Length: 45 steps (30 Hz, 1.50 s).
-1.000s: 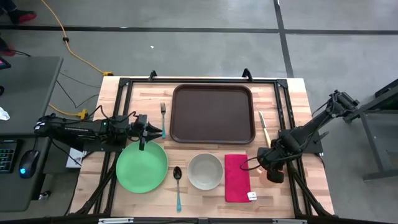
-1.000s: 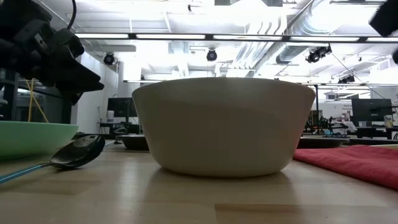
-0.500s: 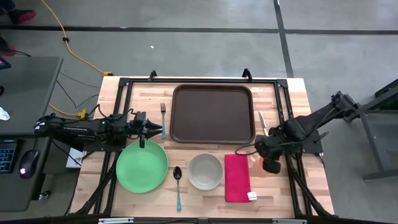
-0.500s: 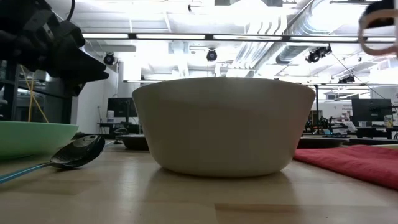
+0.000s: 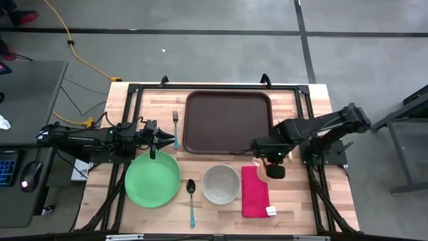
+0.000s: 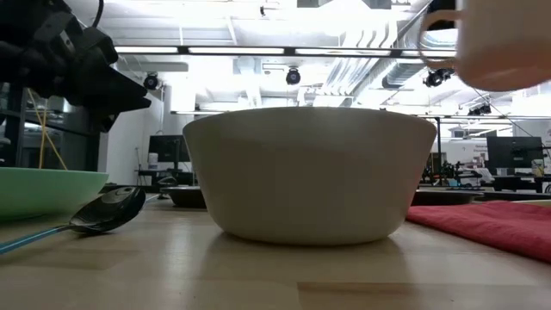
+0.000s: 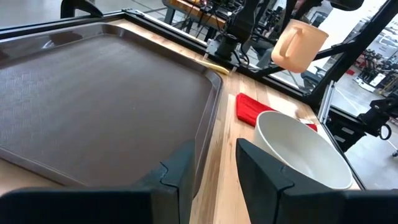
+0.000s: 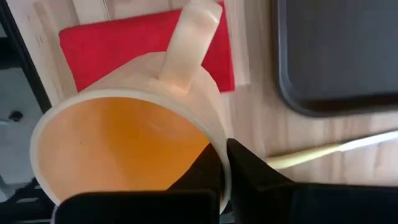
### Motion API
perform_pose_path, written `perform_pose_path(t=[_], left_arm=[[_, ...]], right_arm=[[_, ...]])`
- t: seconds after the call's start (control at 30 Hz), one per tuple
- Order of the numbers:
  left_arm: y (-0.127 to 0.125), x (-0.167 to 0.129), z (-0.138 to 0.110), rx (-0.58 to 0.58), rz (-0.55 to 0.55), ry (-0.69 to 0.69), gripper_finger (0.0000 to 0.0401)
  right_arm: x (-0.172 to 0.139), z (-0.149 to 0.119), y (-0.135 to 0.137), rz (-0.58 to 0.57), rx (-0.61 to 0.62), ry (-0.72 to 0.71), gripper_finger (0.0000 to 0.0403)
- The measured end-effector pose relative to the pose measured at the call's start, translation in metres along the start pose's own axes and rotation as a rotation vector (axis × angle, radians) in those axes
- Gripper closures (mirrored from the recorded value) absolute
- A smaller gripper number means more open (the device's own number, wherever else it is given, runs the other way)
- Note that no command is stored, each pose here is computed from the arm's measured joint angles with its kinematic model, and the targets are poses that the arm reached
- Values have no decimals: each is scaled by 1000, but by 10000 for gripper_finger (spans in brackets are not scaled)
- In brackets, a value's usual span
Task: Set up tray
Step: Put the orange mug on the brown tray
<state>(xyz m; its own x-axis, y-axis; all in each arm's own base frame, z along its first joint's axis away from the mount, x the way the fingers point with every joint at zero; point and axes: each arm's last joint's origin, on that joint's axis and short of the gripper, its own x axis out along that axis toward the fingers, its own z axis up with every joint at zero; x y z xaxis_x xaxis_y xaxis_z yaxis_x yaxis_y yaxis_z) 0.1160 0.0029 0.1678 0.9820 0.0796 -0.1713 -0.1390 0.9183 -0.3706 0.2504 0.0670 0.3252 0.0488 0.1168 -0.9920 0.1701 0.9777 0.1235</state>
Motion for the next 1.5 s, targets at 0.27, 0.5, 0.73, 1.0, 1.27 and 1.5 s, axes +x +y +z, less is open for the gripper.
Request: perform_pose_path(t=[0.27, 0.5, 0.73, 1.0, 1.27, 1.5], left_arm=[[0, 0, 0, 0, 0, 0, 256], [-2, 0, 4, -4, -15, -42, 256], [-5, -1, 14, -7, -35, -142, 256], [-13, 0, 34, -7, -30, -189, 256], [-33, 21, 78, 131, 26, -112, 256], [-46, 64, 103, 200, 74, 37, 256]], right_arm=[[-15, 36, -11, -53, -83, -43, 403], [-23, 60, -23, -109, -123, -87, 403], [-18, 81, -36, -126, -167, -98, 403], [-16, 99, -45, -126, -205, -173, 403], [-20, 105, -51, -131, -216, -233, 403], [-20, 105, -52, -156, -228, -231, 403]])
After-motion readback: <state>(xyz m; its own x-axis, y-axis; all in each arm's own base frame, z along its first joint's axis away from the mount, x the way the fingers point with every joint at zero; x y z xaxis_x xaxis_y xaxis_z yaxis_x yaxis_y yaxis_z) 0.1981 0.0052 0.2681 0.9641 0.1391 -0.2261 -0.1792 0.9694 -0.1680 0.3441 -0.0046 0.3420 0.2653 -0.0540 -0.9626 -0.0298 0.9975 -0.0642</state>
